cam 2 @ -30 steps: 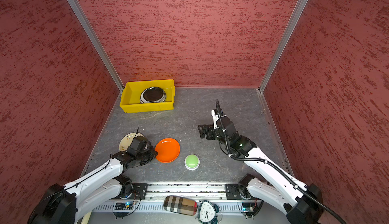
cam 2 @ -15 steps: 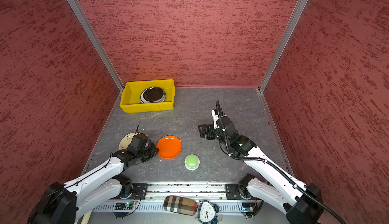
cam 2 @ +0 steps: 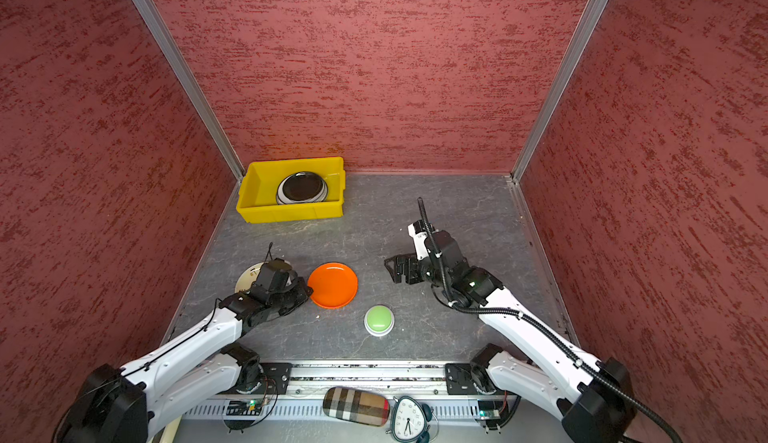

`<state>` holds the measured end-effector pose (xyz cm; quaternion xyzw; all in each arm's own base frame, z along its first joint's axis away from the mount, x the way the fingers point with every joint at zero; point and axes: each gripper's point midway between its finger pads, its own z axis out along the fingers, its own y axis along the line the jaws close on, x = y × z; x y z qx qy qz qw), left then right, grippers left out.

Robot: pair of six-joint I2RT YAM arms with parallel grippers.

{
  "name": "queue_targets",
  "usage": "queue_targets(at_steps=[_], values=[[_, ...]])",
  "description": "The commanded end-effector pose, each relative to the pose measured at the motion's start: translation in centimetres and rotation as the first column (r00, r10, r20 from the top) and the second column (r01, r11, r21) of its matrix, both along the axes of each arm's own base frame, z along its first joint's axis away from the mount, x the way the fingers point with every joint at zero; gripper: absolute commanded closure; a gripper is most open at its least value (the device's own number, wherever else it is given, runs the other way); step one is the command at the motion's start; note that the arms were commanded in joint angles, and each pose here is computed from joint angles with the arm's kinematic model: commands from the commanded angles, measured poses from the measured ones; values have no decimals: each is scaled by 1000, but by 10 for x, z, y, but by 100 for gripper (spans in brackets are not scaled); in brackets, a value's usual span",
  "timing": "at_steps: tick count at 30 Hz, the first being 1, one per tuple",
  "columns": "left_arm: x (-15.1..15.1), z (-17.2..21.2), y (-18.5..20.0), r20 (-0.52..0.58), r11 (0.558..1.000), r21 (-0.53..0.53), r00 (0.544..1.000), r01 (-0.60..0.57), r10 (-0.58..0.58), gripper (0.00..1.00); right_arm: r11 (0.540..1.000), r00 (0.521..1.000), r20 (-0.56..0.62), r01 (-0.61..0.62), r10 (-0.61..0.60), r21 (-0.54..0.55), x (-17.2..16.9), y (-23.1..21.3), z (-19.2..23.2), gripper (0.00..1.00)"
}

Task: Place the plates into the plastic bin on the countertop
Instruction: 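Lift the orange plate with the left gripper toward the yellow bin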

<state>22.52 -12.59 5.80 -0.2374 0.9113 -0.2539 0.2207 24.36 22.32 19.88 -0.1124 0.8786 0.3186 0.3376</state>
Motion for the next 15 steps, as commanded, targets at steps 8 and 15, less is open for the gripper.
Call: queue_targets(at_steps=[8, 15], values=[[32, 68, -21, 149, 995, -83, 988, 52, -39, 100, 997, 999, 19, -37, 36, 69, 4, 12, 23, 1], [65, 108, -27, 209, 985, -153, 976, 86, -53, 100, 991, 999, 48, -30, 24, 133, 14, 20, 47, 1]])
